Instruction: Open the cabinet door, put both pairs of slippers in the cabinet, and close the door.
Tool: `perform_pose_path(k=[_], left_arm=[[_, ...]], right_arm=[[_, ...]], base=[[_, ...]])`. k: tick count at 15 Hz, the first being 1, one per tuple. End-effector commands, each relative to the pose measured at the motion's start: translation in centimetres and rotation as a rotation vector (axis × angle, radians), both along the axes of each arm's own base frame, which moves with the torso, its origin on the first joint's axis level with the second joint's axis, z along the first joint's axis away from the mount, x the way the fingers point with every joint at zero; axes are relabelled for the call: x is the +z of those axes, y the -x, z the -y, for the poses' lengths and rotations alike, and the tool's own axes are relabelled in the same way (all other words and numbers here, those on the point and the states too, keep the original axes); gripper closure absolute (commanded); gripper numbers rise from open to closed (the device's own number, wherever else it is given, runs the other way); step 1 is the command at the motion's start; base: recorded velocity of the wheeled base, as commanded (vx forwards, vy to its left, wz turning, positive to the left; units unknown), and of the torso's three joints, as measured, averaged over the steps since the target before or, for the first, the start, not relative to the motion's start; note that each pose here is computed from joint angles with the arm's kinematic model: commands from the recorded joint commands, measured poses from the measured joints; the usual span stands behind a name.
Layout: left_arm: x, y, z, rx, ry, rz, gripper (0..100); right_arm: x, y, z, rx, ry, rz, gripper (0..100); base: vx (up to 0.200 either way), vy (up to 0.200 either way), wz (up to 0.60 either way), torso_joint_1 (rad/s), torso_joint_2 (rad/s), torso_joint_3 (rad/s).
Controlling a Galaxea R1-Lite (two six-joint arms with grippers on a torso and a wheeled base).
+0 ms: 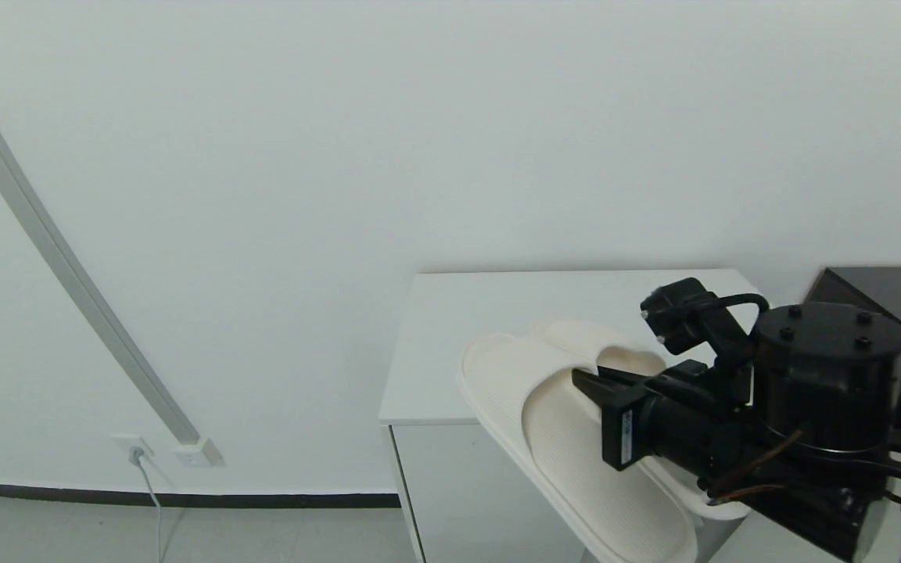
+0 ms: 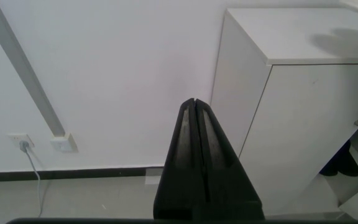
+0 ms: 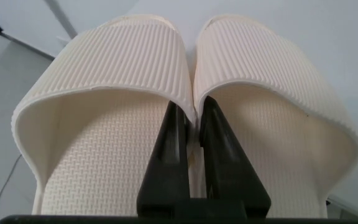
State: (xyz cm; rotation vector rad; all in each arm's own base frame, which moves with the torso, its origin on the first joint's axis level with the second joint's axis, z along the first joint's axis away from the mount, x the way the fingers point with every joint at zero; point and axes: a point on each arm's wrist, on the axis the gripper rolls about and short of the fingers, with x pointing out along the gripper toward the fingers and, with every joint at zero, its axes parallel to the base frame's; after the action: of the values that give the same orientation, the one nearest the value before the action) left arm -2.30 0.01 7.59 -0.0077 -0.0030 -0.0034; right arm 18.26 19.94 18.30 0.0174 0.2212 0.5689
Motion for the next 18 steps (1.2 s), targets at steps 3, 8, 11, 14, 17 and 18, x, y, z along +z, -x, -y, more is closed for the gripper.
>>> perform_pose_path(k=[3,8,11,14,17,18], left_arm=[[0.0,0.0,0.0,0.0,0.002,-0.001,100],[0.0,0.0,0.0,0.0,0.002,-0.001,100],[0.0,0.0,0.0,-0.001,0.0,-0.001,100],[0.0,0.0,0.0,-0.001,0.0,-0.001,100],[0.0,0.0,0.0,-0.001,0.0,-0.001,100],[0.0,0.0,0.0,-0.001,0.0,-0.001,100]], right_arm=[[-0.1,1.3,1.4,0.01,0.0,-0.004,100],[-1.2,0.9,0.7,0.012,0.027,-0.028,100],[-1.2,0.9,0.7,0.012,0.028,-0.029,100],[-1.4,1.0,0.6,0.016,0.035,-0.035,100],[-1.7,1.1,0.6,0.019,0.043,-0.041,100],[-1.8,1.1,0.6,0.019,0.045,-0.043,100]], base=[[0.0,0.0,0.0,0.0,0.0,0.0],[0.0,0.0,0.0,0.0,0.0,0.0],[-0.133,0.0,0.0,0.003,0.0,0.005],[-0.2,0.0,0.0,0.006,0.0,-0.001],[-0.2,0.0,0.0,-0.004,0.0,0.004],[-0.2,0.0,0.0,0.002,0.0,0.002]])
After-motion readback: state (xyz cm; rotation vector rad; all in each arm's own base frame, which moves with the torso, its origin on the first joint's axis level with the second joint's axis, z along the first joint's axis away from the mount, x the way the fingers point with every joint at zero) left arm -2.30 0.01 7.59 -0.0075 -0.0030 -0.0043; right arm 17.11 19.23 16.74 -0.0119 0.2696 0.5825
